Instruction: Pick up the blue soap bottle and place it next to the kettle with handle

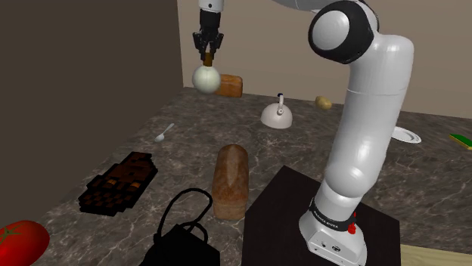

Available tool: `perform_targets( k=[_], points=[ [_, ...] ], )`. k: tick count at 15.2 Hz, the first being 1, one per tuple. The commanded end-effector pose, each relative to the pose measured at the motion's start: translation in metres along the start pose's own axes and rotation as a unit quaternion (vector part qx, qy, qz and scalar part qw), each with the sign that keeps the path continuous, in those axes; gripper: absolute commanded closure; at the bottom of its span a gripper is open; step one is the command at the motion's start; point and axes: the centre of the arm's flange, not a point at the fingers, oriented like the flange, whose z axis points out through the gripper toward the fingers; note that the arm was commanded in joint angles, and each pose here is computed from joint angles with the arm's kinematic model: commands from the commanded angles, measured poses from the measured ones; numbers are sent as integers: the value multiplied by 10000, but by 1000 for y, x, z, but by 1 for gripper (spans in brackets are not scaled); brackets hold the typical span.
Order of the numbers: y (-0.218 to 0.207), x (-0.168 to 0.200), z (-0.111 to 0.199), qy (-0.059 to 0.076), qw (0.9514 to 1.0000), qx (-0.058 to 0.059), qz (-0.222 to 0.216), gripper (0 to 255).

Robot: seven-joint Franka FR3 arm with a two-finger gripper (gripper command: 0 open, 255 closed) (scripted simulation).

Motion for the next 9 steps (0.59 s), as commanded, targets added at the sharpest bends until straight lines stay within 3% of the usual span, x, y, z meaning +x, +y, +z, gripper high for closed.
perform_targets(
  k=[1,9],
  points=[
    [20,-16,0,6,10000,3,-5,255],
    [108,-74,-7,6,10000,3,-5,255]
  ],
)
